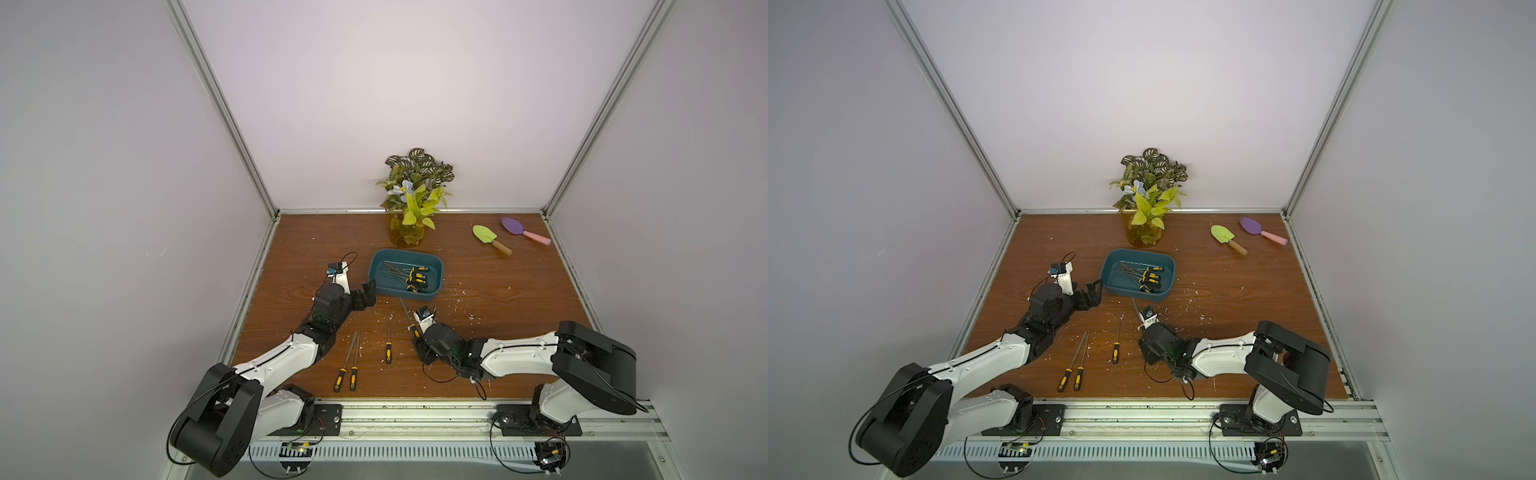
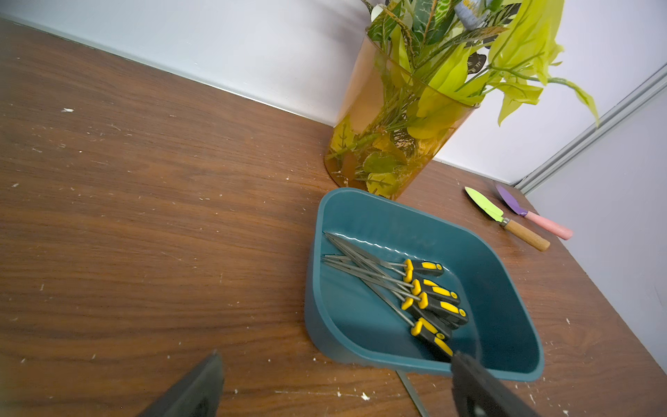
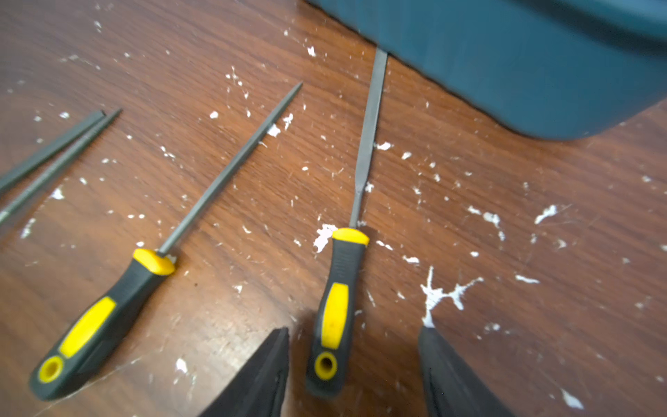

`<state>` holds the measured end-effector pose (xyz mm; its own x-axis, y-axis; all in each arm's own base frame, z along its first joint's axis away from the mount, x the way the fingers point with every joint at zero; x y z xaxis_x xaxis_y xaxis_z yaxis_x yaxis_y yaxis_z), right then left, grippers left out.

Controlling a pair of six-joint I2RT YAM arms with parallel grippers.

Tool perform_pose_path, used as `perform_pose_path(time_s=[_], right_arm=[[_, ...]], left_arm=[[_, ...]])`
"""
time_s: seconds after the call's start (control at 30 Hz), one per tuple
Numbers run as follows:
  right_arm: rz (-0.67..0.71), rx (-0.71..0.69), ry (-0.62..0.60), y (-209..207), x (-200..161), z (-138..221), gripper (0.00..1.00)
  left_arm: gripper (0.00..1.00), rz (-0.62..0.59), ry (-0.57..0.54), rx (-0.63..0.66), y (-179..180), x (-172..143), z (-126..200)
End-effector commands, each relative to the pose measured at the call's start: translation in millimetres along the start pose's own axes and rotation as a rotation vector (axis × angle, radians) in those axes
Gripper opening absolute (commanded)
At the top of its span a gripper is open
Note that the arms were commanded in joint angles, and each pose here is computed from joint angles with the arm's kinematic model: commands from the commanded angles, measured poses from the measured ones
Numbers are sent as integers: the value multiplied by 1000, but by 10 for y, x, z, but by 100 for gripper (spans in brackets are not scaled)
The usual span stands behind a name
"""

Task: Put the file tool into the storage box
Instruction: Pick up the file tool from the center of the board.

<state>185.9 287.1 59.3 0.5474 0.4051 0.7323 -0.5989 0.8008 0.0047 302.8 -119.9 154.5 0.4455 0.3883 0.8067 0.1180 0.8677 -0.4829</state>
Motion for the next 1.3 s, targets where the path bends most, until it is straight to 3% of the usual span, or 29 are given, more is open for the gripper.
perform_pose_path(time_s=[0.0,0.23,0.5,0.7,0.9,1.03,1.27], right_arm=[[10,-14,-28,67,111,-23,60],[90,-107,29,76,9,-91,52],[149,-158,56,70,-24,-56,24],[188,-198,75,69,-86,9,13],[226,-195,82,102,-169,111,6],[247,-147,21,102,-74,257,7],[367,-90,-127,106,422,580,7]], left_arm=[[100,-1,-26,-11,-43,97,-15],[100,0,-23,-15,-49,91,-17],[100,0,-13,-12,-40,70,-39],[100,2,-16,-6,-31,71,-40],[100,1,-21,1,-25,84,-31],[100,3,-33,-4,-42,122,4],[100,-2,-93,-18,-100,282,154]])
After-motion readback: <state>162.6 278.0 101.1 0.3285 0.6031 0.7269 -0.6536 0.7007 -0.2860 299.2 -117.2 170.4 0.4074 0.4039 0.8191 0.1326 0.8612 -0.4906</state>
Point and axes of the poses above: each gripper's point midway between its finger pads, its own z axis back along the fingers, its own y axis along the line the jaws close on, x = y × z, the point moved 4 cm from there along z, back along the fingers, and after that the axes turned 6 degrees about z, right-handed, at the moved point
